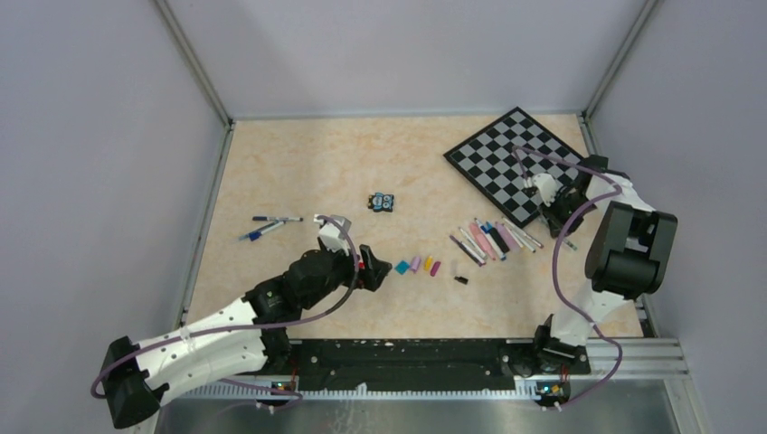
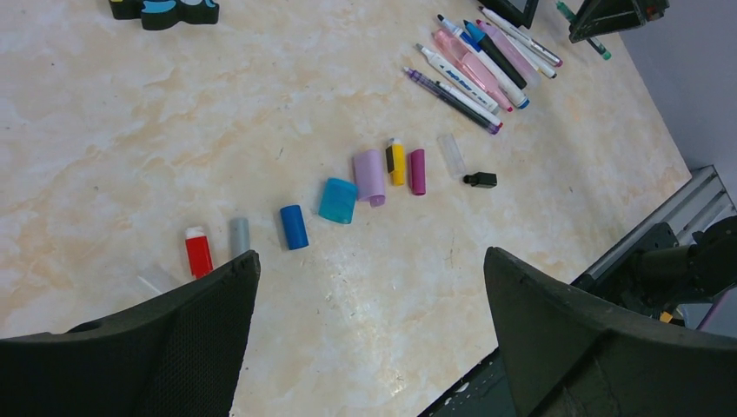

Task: Open the pen caps
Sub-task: Place the pen at the center of the board.

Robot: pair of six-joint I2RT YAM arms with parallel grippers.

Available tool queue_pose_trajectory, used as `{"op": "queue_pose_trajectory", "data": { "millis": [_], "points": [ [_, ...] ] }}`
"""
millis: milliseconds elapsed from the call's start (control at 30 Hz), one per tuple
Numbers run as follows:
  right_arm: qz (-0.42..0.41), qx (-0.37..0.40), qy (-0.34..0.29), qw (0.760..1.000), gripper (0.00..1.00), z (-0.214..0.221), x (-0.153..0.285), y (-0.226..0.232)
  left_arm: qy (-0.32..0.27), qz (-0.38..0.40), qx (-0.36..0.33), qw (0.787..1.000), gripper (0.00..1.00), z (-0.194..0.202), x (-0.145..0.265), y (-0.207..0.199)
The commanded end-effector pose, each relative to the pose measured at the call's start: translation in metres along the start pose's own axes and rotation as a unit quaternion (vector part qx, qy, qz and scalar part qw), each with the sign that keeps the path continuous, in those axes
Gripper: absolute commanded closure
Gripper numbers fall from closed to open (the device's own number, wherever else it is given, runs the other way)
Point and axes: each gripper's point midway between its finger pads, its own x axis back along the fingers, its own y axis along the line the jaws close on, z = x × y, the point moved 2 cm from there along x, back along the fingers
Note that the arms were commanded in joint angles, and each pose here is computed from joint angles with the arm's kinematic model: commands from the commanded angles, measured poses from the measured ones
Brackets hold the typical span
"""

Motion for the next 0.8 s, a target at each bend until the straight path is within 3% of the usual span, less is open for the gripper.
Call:
{"op": "queue_pose_trajectory", "data": {
  "millis": [0,433,767],
  "points": [
    [-0.011,0.009,0.002,1.000,0.84,-0.006,0.002,-0.007,-0.009,-0.011,0.004,1.000,0.01,-0.004,0.003,0.004],
    [-0.004,0.031,0.043,0.999,0.80,-0.004,-0.012,-0.002,-0.005,-0.014,0.002,1.000,0.01,-0.003,0.001,0.004],
    [-0.010,0.009,-0.021,1.000,0.77,-0.035,0.024,0.007,-0.020,-0.011,-0.008,1.000,0.01,-0.012,0.006,0.003]
  ]
}}
